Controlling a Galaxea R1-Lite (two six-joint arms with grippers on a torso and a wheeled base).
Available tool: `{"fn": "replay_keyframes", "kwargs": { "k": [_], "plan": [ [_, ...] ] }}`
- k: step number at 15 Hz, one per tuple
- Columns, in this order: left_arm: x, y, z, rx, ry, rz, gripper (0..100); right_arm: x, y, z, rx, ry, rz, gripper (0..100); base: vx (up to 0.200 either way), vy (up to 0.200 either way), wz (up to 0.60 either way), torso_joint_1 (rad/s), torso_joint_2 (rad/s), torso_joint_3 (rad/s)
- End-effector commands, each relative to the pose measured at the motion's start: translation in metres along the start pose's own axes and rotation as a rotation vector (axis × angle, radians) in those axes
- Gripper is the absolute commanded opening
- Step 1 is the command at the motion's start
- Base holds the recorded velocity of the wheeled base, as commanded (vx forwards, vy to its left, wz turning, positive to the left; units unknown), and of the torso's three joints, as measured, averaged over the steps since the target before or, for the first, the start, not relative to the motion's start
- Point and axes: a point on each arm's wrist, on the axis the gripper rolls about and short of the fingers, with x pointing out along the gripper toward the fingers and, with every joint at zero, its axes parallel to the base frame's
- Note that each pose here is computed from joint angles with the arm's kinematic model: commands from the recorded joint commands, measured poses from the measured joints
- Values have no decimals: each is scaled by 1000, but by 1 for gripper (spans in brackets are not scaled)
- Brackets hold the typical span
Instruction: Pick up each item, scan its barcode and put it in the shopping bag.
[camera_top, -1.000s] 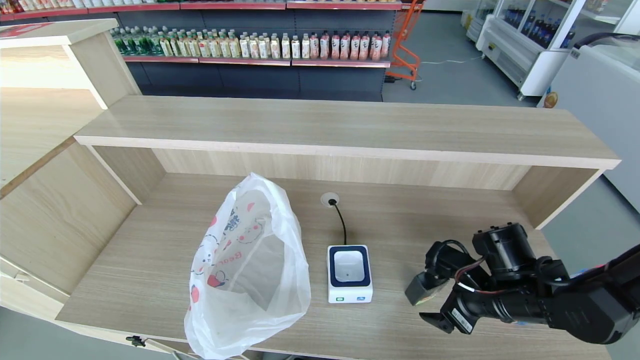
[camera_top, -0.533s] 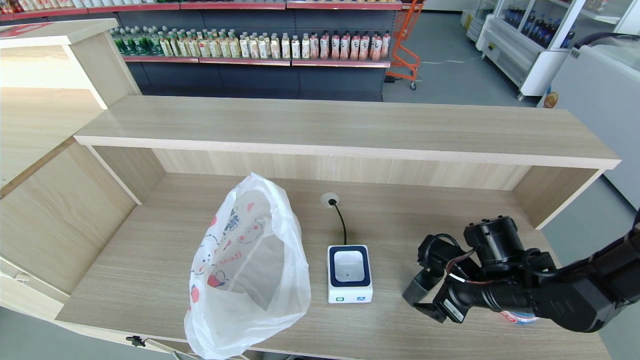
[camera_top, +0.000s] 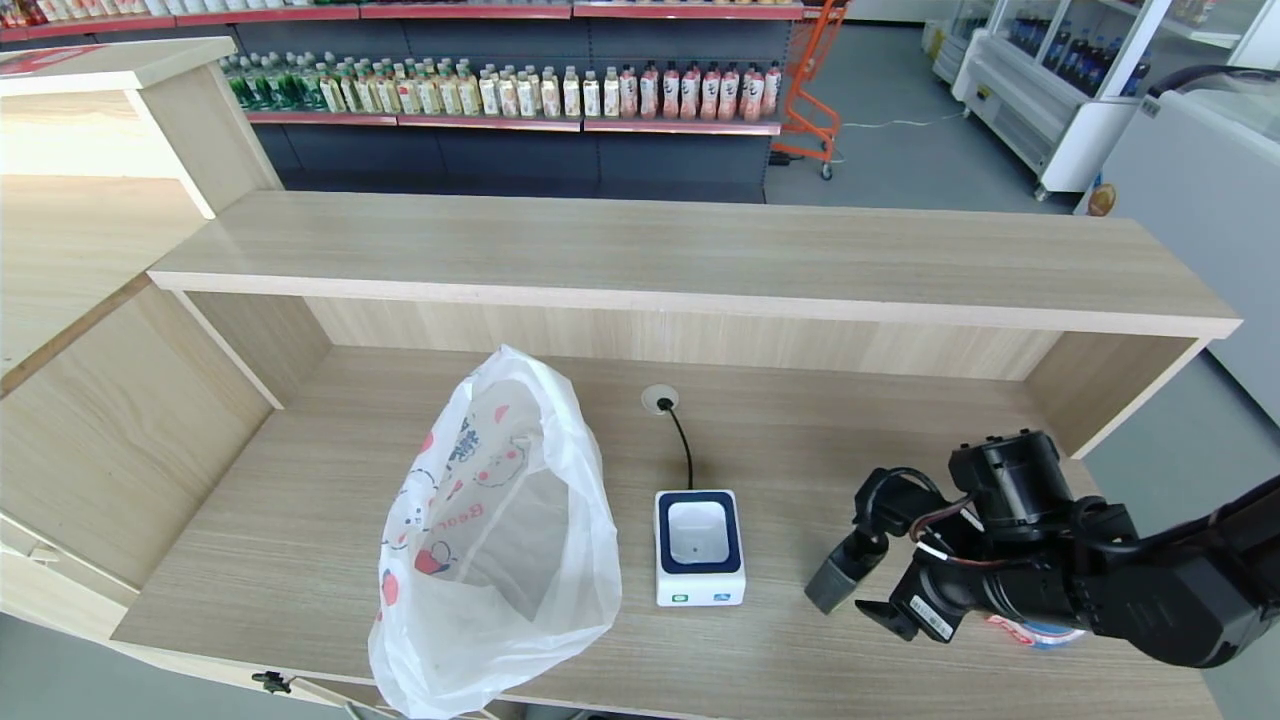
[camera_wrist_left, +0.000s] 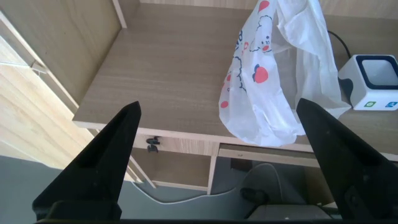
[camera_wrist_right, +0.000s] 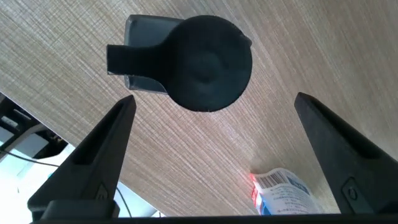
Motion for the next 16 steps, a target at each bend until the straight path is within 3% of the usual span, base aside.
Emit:
{"fn": "replay_keyframes", "kwargs": {
  "k": [1,12,16],
  "plan": [
    [0,0,0,0,0,1,100,0,0,1,-1,-2,-2,100,0,0,0,0,0,0],
    [0,0,0,0,0,1,100,9,-3,3,-28,31,-48,100,0,0,0,0,0,0],
    [0,0,0,0,0,1,100,25,-5,15,-26,6,-39,100,0,0,0,0,0,0]
  ]
}}
